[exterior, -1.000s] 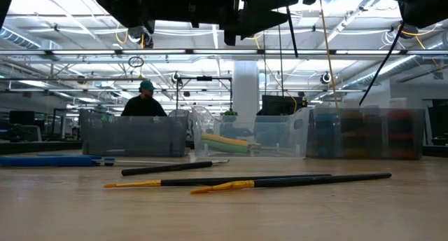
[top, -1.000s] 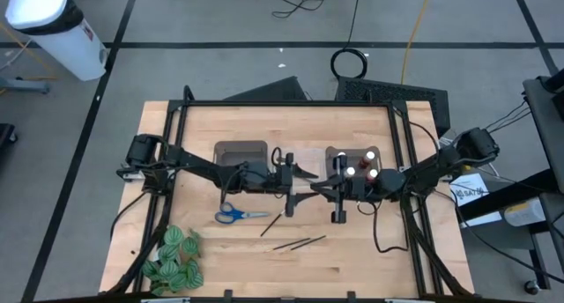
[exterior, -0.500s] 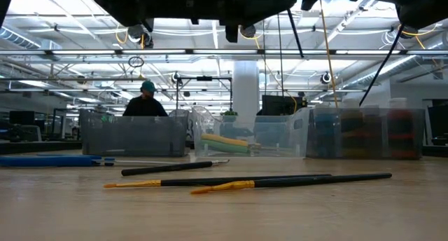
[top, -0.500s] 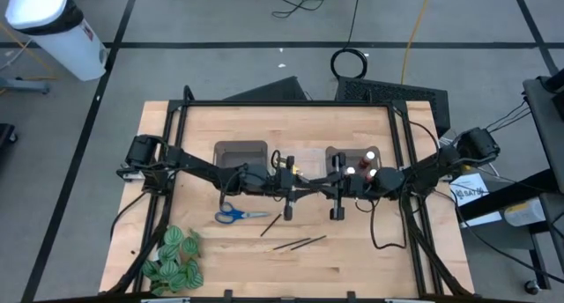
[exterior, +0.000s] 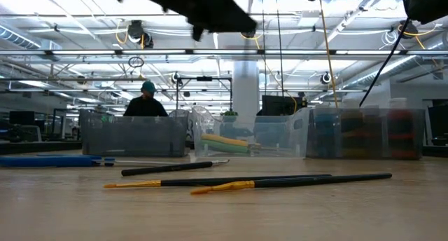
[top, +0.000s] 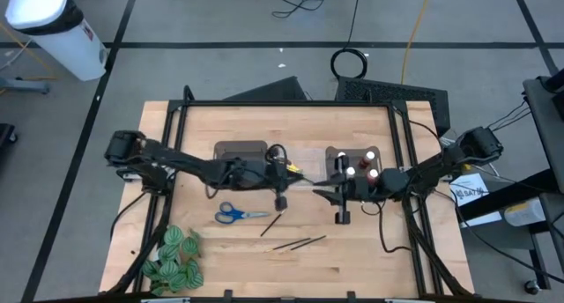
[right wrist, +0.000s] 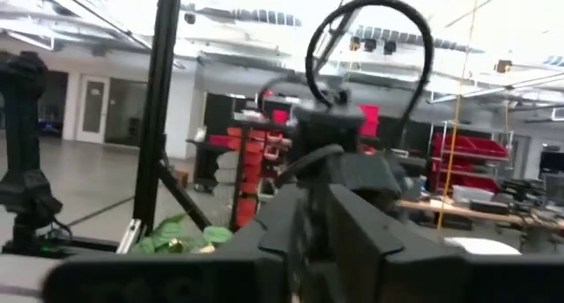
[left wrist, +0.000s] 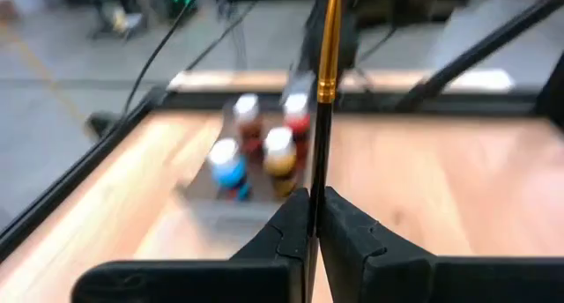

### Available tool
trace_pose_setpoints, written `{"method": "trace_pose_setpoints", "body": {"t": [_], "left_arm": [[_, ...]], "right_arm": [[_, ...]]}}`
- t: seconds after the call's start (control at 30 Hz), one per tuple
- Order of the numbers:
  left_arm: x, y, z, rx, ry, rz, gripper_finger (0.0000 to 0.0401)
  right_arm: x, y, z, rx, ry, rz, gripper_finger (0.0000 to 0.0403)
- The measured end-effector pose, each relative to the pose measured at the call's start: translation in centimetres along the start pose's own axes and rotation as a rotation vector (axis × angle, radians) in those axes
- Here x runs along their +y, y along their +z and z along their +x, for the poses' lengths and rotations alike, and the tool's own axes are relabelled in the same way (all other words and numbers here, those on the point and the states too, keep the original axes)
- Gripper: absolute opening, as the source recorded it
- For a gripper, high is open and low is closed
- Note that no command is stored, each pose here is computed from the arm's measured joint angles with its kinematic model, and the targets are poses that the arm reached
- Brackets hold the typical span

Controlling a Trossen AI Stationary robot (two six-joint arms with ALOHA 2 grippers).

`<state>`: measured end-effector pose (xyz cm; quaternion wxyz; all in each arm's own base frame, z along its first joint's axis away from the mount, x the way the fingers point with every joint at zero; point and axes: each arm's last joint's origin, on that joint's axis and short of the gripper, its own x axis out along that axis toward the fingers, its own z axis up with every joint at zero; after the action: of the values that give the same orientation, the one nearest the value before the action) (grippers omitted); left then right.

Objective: Pick & Place Paint Supplies
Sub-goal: Put the bottom gold paint brush into the left black bin, then put the blue scissors into the transparent bin

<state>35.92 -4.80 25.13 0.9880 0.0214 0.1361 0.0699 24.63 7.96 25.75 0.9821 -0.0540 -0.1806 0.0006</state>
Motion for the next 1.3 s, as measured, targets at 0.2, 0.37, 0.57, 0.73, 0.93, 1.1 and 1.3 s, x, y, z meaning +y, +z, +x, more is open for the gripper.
{"method": "trace_pose_setpoints", "body": {"t": [0.2, 0.37, 0.57, 0.73, 0.93, 1.1, 1.3], "left_arm": [[0.0, 0.1, -5.2, 0.283, 0.085, 0.06, 0.0011], [0.4, -1.8, -8.9, 0.519, 0.332, 0.099, 0.0016], [1.9, -3.7, -10.0, 0.639, 0.534, 0.07, 0.0011], [3.5, -5.8, -9.3, 0.688, 0.528, 0.03, 0.0017], [5.3, -7.7, -8.9, 0.763, 0.51, -0.029, 0.0024], [5.8, -7.8, -8.8, 0.766, 0.519, -0.085, 0.0046], [5.8, -7.8, -8.8, 0.752, 0.54, -0.127, 0.0106]], "right_arm": [[0.3, 0.5, -0.2, -0.009, 0.006, -0.005, 0.0136], [0.2, 0.2, -0.2, 0.014, 0.004, -0.014, 0.0169], [-0.1, 0.1, -0.1, 0.016, -0.008, 0.001, 0.0174], [-0.4, 0.1, 0.0, 0.017, -0.019, 0.029, 0.0165], [-0.4, -0.1, 0.0, 0.031, -0.016, 0.023, 0.0168], [-0.4, -0.1, 0.0, 0.033, -0.015, 0.019, 0.0169], [-0.4, -0.1, 0.0, 0.034, -0.015, 0.016, 0.0166]]}}
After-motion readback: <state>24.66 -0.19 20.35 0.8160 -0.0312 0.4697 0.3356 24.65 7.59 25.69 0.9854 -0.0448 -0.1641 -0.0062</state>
